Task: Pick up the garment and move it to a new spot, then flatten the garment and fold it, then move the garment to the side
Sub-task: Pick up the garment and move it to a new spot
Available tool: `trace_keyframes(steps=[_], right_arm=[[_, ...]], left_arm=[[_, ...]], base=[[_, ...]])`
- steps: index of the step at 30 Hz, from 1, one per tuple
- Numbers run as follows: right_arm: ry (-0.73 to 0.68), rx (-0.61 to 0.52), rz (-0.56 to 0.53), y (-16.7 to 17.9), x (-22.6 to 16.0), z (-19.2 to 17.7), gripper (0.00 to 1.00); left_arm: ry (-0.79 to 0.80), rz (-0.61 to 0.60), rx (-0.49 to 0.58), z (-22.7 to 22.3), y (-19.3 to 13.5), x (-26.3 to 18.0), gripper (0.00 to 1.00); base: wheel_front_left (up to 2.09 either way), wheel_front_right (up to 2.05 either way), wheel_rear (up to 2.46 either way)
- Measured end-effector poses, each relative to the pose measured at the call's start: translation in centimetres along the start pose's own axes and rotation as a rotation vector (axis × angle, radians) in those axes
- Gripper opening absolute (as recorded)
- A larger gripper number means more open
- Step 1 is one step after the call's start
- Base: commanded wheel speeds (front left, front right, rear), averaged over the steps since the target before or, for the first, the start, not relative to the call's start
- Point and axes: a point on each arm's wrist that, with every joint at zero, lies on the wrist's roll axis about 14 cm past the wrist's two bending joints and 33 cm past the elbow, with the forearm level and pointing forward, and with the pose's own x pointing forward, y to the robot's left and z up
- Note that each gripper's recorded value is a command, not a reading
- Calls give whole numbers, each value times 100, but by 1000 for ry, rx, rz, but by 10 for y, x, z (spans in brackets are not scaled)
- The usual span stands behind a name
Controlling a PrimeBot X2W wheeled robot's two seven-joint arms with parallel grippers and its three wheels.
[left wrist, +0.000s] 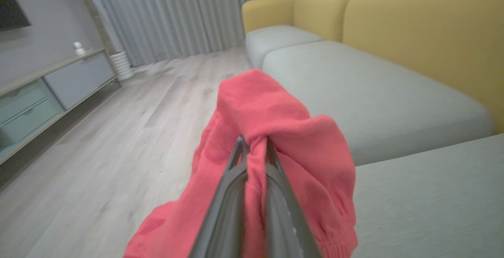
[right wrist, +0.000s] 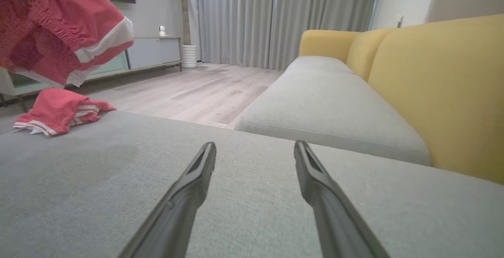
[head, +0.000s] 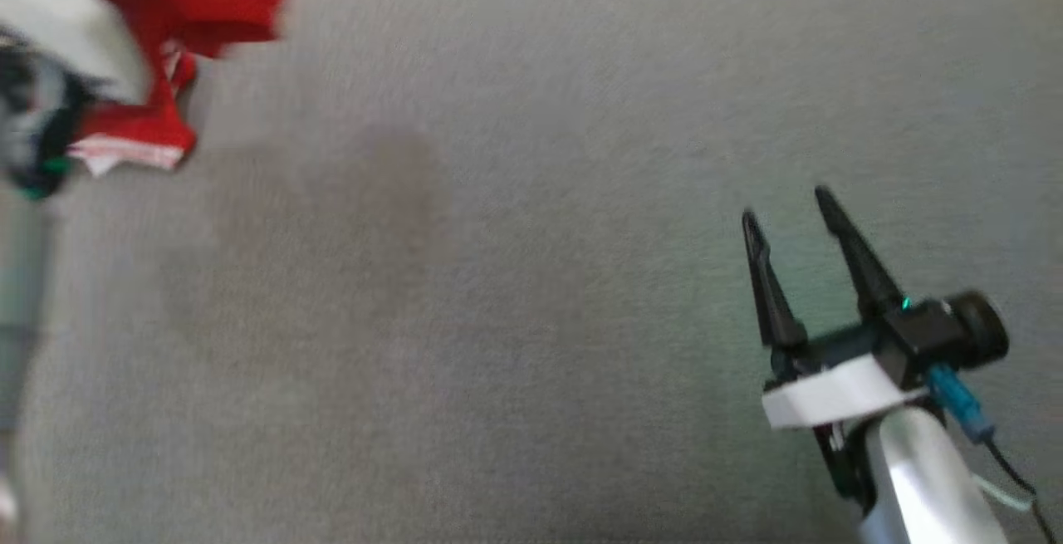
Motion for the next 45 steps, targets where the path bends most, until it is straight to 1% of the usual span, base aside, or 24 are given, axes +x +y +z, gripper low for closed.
trace_keyframes(steps=[5, 9, 11, 13, 16, 18, 20, 23, 24, 27, 28, 29, 30, 33, 37, 43, 45], right_arm=[[-22, 29, -73, -14, -31, 11, 100], [-39, 31, -132, -29, -47, 19, 100], [-44, 36, -158, -35, -54, 21, 100], [-40, 39, -181, -41, -59, 20, 100], [-23, 52, -208, -49, -64, 14, 100], [-10, 58, -225, -53, -66, 9, 100], [3, 59, -241, -57, -69, 5, 100], [22, 61, -261, -63, -73, -1, 100], [29, 62, -267, -64, -74, -3, 100], [46, 71, -283, -68, -77, -9, 100], [50, 72, -286, -69, -77, -10, 100], [53, 72, -287, -69, -77, -11, 100], [55, 72, -287, -70, -77, -12, 100], [50, 73, -279, -68, -75, -11, 100], [27, 68, -264, -64, -72, -3, 100], [-17, 48, -253, -62, -70, 12, 100], [-35, 46, -247, -60, -70, 18, 100]], left_arm=[[-143, -255, -26, 60, -109, -6, 0], [-207, -456, -36, 83, -194, -15, 0], [-227, -549, -24, 85, -234, -22, 0], [-228, -625, -25, 76, -265, -27, 0], [-164, -701, -36, 34, -299, -28, 0], [-99, -704, -20, -6, -307, -24, 0], [-26, -690, -9, -47, -308, -20, 0], [59, -645, -13, -95, -304, -15, 0], [71, -629, 1, -107, -301, -12, 0], [76, -593, -10, -124, -298, -6, 0], [77, -590, -16, -128, -299, -5, 21], [79, -589, -23, -131, -300, -5, 58], [79, -586, -28, -133, -300, -5, 100], [60, -574, -39, -129, -300, -6, 100], [8, -557, -44, -113, -293, -8, 100], [-59, -486, -60, -91, -271, -16, 100], [-76, -452, -86, -87, -263, -22, 100]], base=[[0, 0, 0], [0, 0, 0], [0, 0, 0], [0, 0, 0], [0, 0, 0], [0, 0, 0], [0, 0, 0], [0, 0, 0], [0, 0, 0], [0, 0, 0], [0, 0, 0], [0, 0, 0], [0, 0, 0], [0, 0, 0], [0, 0, 0], [0, 0, 0], [0, 0, 0]])
